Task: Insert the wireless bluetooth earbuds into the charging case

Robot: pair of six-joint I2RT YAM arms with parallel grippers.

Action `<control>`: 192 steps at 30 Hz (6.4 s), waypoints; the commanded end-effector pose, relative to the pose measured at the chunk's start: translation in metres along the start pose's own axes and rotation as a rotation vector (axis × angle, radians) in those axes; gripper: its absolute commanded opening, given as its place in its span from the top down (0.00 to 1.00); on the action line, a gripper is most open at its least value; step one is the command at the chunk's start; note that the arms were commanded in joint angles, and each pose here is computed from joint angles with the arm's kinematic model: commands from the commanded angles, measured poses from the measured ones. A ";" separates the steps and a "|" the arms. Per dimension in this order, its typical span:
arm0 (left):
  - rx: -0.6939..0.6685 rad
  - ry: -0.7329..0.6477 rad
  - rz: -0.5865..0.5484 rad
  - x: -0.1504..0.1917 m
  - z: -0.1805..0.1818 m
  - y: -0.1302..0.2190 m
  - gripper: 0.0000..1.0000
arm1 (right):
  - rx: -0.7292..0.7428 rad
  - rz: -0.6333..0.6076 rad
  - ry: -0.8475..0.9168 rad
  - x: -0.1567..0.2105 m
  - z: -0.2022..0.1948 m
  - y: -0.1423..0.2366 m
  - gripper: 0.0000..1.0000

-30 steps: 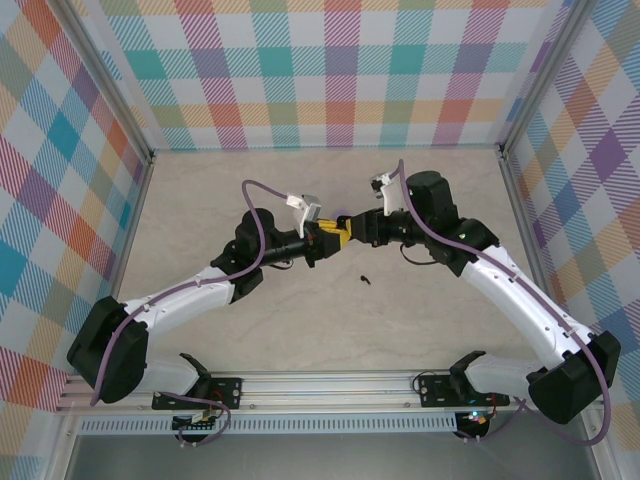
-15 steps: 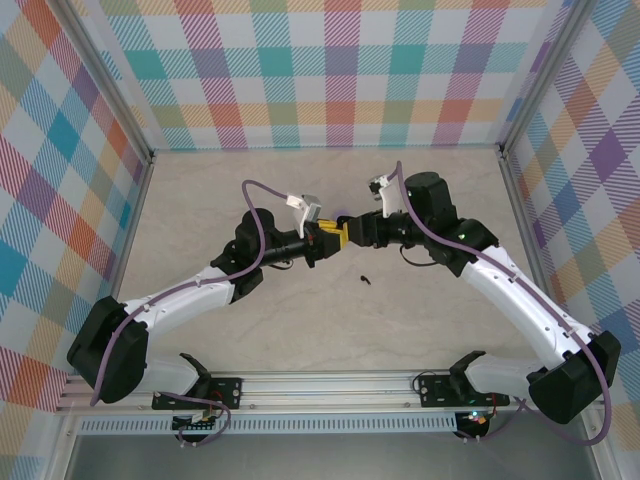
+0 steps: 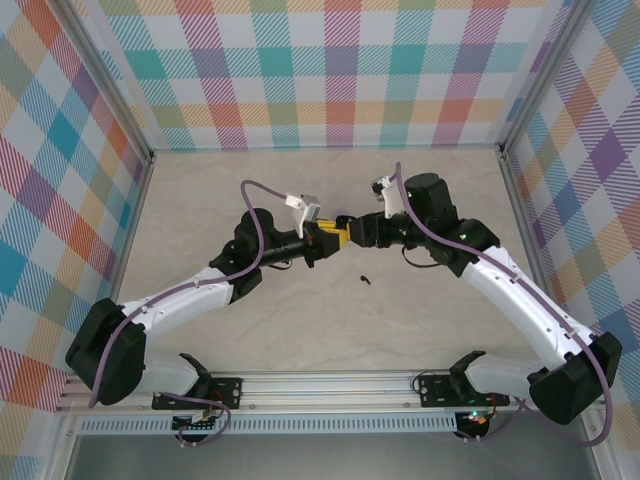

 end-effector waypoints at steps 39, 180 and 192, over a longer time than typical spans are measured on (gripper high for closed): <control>-0.119 -0.140 -0.007 -0.012 -0.022 0.036 0.94 | 0.378 0.277 -0.113 0.064 -0.053 -0.014 0.51; -0.141 -0.147 -0.021 -0.012 -0.039 0.065 0.94 | 0.506 0.847 -0.224 0.125 -0.122 -0.181 0.65; -0.142 -0.145 -0.021 -0.011 -0.038 0.066 0.94 | 0.511 0.887 -0.244 0.129 -0.125 -0.180 0.68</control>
Point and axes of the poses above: each hand's point on the last joint's axis, 136 mm out from that joint toward the fingers, its own y axis back along the fingers, its own z axis along the line the jaws close on, x = y × z, the point moved 6 cm from there along y, back along the fingers, and after that the axes turned 11 degrees about y, right-handed, at the moved point
